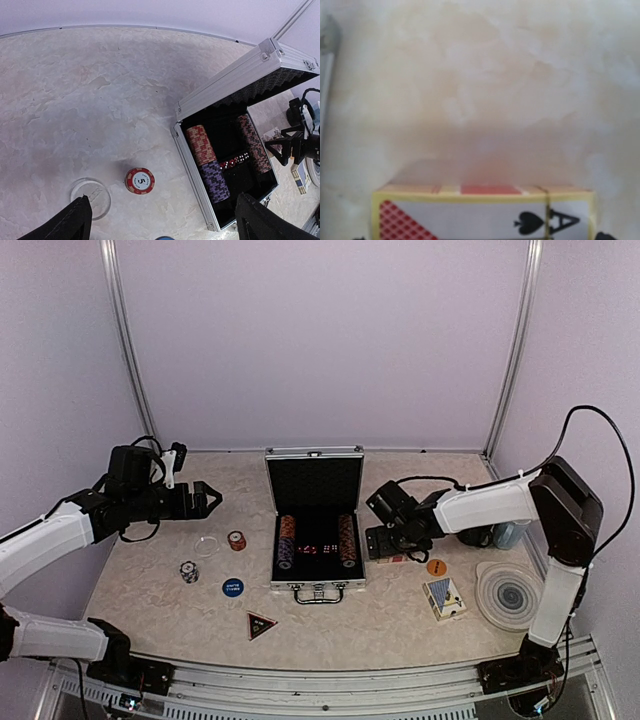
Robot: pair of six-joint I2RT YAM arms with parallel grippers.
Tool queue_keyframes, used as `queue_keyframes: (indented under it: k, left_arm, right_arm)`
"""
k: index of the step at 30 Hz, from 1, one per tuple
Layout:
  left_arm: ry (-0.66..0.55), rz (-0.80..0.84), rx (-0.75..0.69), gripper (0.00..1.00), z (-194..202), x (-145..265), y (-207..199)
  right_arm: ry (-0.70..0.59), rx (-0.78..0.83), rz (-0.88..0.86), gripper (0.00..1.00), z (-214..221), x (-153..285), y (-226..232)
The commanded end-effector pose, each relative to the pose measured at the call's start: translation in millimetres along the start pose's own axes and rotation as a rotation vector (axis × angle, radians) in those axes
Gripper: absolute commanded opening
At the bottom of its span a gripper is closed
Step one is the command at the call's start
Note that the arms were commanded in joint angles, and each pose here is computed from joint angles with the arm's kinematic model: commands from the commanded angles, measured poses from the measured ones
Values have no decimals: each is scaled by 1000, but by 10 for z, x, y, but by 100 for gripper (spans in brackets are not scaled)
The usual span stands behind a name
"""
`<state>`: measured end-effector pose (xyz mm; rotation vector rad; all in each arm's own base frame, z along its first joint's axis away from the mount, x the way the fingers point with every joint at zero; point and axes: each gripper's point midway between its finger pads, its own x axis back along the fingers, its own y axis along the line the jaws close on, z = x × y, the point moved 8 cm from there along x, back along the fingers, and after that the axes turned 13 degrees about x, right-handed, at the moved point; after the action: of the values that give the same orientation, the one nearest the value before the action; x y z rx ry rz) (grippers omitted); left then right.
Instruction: Pack up texas hold em set
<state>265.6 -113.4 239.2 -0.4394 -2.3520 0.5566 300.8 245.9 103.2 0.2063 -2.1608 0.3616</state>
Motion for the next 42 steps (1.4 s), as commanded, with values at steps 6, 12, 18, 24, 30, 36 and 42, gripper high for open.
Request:
queue_keyframes:
  k: [6,12,18,24,30,36,42]
  left_arm:
    - [-27,23,7,99,-82,8,-32]
    - [-28,27,9,99,-90,7,-31]
    - [-28,27,10,99,-89,7,-26]
    - [-28,29,10,99,-91,12,-29]
    - [-29,29,10,99,-92,16,-28]
    - [-25,26,11,99,-87,3,-21]
    - [-26,27,11,99,-90,4,-23]
  right_arm:
    - [52,17,4,99,118,54,-182]
    - [51,8,8,99,127,88,-220]
    - [36,-30,-28,99,134,100,-275]
    - [51,-47,-37,99,169,54,-329]
    - [57,-55,-78,99,195,12,-307]
    - [54,-63,-88,99,161,27,-336]
    - [80,-54,-87,99,219,-41,-338]
